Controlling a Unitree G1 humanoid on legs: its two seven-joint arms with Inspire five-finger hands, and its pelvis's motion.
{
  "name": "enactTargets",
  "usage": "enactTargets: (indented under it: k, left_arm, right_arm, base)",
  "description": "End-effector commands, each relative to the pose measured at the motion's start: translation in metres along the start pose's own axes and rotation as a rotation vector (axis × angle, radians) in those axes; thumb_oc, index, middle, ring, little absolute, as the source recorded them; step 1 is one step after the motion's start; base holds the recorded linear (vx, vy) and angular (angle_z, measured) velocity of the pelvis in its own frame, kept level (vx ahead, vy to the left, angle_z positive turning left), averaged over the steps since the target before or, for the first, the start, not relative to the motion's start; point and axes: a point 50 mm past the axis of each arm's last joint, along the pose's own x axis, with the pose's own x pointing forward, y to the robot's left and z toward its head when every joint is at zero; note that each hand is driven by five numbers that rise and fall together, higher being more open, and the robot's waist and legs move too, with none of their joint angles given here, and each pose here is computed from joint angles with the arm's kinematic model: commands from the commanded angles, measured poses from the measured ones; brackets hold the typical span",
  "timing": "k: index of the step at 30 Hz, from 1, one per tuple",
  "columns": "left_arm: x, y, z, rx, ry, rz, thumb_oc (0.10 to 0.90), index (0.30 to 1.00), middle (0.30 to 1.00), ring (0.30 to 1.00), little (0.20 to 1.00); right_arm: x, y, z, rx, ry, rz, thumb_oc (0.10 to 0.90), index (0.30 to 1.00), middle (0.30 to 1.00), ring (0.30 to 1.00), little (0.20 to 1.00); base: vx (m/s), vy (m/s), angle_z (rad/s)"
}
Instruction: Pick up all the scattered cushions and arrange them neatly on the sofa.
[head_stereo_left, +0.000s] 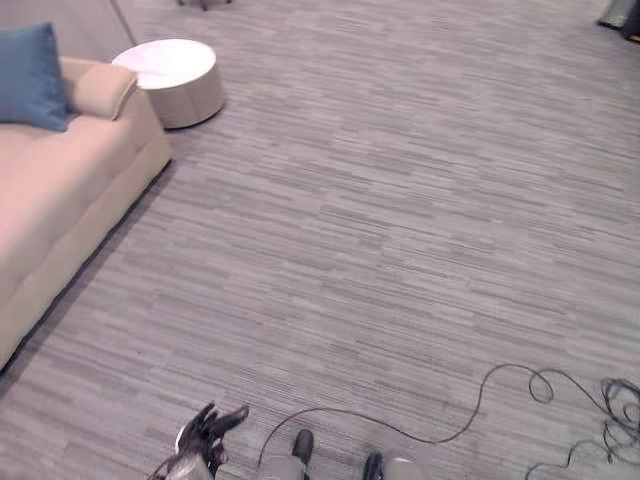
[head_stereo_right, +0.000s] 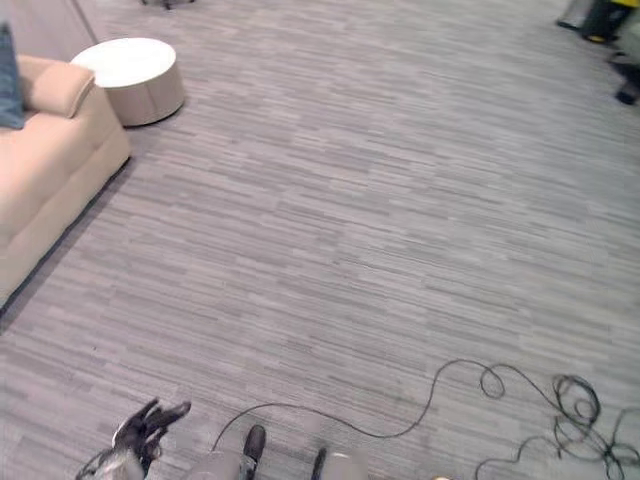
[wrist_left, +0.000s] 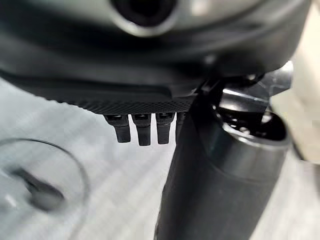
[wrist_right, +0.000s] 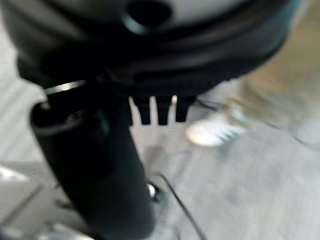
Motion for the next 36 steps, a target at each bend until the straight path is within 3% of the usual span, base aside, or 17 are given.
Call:
enactTargets:
  k: [1, 15, 16, 24, 29, 36]
  left_arm:
    - [-0.006, -0.003, -0.007, 0.078, -0.014, -0.08, 0.8, 0.9, 0.9, 0.9, 0.9]
    - [-0.012, 0.018, -0.044, 0.204, 0.159, -0.074, 0.8, 0.9, 0.9, 0.9, 0.9]
    - [-0.03, 0.046, -0.09, 0.527, 0.377, 0.037, 0.8, 0.9, 0.9, 0.9, 0.9]
    - [-0.036, 0.059, -0.097, 0.416, 0.42, 0.096, 0.8, 0.9, 0.9, 0.9, 0.9]
    - [-0.023, 0.051, -0.072, 0.361, 0.315, 0.11, 0.8, 0.9, 0.9, 0.9, 0.9]
    - [-0.026, 0.058, -0.075, 0.304, 0.319, 0.173, 0.8, 0.9, 0.9, 0.9, 0.9]
  right_arm:
    - [0.0, -0.015, 0.015, -0.011, -0.088, -0.046, 0.8, 0.9, 0.9, 0.9, 0.9]
    - [0.002, -0.025, 0.027, 0.014, -0.132, -0.024, 0.8, 0.9, 0.9, 0.9, 0.9]
    - [-0.001, -0.017, -0.029, 0.499, 0.201, -0.073, 0.8, 0.9, 0.9, 0.9, 0.9]
    - [0.001, -0.02, -0.022, 0.452, 0.166, -0.078, 0.8, 0.9, 0.9, 0.9, 0.9]
    - [0.001, -0.037, -0.021, 0.447, 0.155, -0.159, 0.8, 0.9, 0.9, 0.9, 0.9]
    - [-0.002, -0.044, -0.037, 0.362, 0.212, -0.198, 0.8, 0.9, 0.9, 0.9, 0.9]
  base:
    - [0.2, -0.247, 1.31]
    - [0.01, -0.128, 0.38]
    - [0.01, -0.043, 0.03]
    - [0.08, -0.071, 0.11]
    - [0.04, -0.187, 0.03]
    - [0.43, 0.036, 0.28]
